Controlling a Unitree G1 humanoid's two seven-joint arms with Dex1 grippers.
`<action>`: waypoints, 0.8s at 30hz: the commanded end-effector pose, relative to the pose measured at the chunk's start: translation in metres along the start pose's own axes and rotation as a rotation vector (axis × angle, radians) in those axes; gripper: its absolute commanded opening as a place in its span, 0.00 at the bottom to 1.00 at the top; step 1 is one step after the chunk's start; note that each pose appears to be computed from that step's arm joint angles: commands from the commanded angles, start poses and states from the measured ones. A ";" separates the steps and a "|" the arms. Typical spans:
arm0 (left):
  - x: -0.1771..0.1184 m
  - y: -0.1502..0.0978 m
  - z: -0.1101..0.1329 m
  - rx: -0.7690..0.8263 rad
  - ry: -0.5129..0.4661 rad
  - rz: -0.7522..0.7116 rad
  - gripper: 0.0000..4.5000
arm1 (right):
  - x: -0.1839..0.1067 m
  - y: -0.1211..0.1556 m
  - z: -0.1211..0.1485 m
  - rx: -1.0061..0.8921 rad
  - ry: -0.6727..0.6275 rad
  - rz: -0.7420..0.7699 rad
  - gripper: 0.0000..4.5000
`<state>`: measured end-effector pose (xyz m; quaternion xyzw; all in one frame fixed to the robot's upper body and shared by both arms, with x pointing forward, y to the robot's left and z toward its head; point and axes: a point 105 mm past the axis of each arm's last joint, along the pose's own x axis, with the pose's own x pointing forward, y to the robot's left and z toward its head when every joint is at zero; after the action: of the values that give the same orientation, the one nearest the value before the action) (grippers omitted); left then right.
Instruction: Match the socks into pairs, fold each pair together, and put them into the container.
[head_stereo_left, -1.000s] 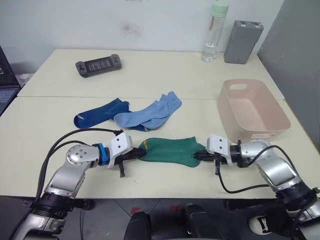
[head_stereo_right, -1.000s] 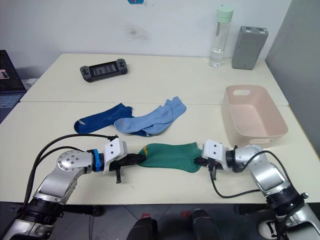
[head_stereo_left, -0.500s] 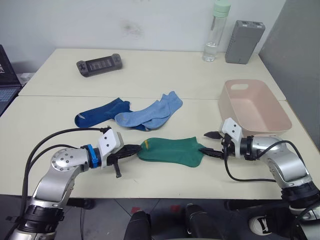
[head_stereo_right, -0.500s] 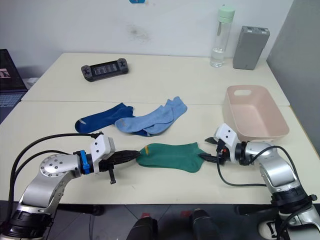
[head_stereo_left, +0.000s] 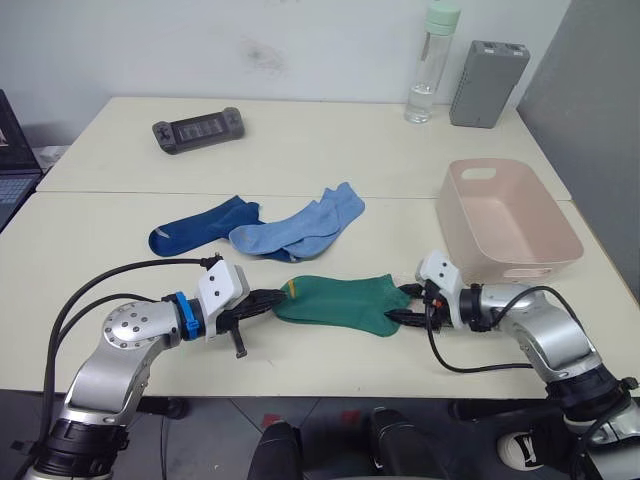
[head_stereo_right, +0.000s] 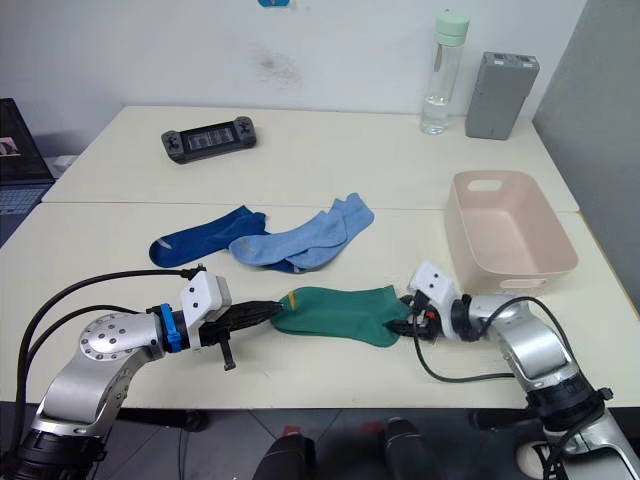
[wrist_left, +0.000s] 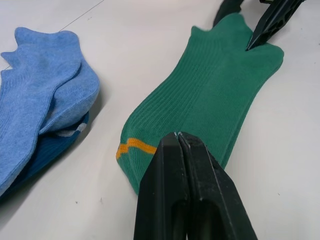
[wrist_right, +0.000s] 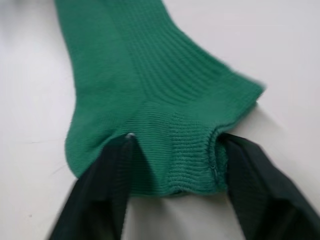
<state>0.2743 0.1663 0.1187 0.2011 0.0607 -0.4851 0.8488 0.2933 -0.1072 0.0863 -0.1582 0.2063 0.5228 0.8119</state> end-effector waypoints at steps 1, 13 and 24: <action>-0.002 0.004 0.011 0.042 -0.029 0.010 0.00 | -0.002 0.003 0.003 -0.024 -0.005 0.011 0.31; 0.024 -0.010 0.028 0.034 -0.075 -0.139 0.00 | -0.043 -0.021 0.008 0.064 0.058 0.163 0.00; 0.088 -0.026 0.033 0.042 -0.060 -0.273 0.00 | -0.043 -0.033 0.019 0.020 0.071 0.220 0.00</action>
<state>0.2940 0.0760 0.1138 0.1792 0.0625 -0.6023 0.7754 0.3096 -0.1484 0.1130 -0.1396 0.2748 0.5918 0.7448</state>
